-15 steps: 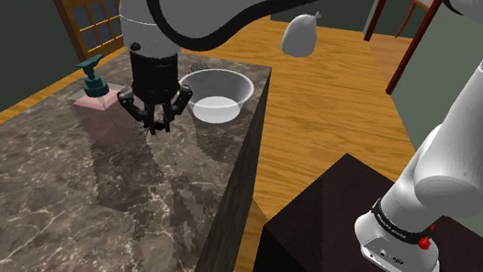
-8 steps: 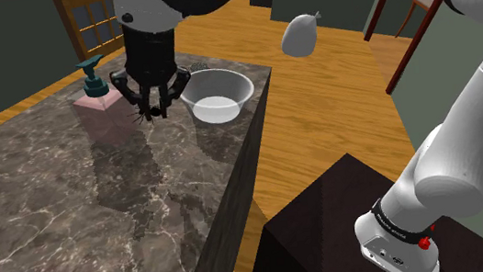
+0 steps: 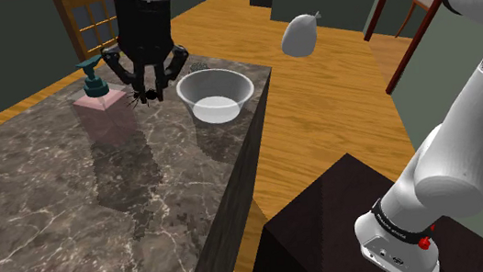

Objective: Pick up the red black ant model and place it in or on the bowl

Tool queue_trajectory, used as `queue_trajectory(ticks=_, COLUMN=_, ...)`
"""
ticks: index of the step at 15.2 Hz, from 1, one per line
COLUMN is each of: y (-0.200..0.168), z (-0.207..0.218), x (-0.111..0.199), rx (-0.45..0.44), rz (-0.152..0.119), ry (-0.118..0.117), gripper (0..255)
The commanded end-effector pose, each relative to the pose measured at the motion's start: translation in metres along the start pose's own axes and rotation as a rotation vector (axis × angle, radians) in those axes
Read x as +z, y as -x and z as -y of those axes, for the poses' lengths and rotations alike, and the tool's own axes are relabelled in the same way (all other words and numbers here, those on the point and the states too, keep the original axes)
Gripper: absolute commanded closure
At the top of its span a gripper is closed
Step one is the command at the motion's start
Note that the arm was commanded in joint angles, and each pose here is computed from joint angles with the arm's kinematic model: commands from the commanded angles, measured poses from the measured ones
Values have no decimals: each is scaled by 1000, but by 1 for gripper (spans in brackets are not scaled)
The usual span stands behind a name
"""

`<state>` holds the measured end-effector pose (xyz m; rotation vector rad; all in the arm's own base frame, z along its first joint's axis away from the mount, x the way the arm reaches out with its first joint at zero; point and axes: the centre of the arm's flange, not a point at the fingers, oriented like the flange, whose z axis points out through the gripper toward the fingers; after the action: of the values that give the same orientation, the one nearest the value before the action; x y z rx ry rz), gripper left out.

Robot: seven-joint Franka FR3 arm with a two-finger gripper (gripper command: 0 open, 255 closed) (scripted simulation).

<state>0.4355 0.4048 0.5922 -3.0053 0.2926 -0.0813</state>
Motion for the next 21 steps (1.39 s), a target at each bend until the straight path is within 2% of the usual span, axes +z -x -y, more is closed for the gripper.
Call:
queue_trajectory(ticks=1, y=-7, z=-11, x=-6, rx=0, rz=0, ry=0, gripper=255)
queue_trajectory(ticks=15, y=-92, z=-174, x=-29, rx=0, rz=0, ry=0, gripper=255)
queue_trajectory(ticks=21, y=-90, z=-178, x=3, rx=0, rz=0, ry=0, gripper=255)
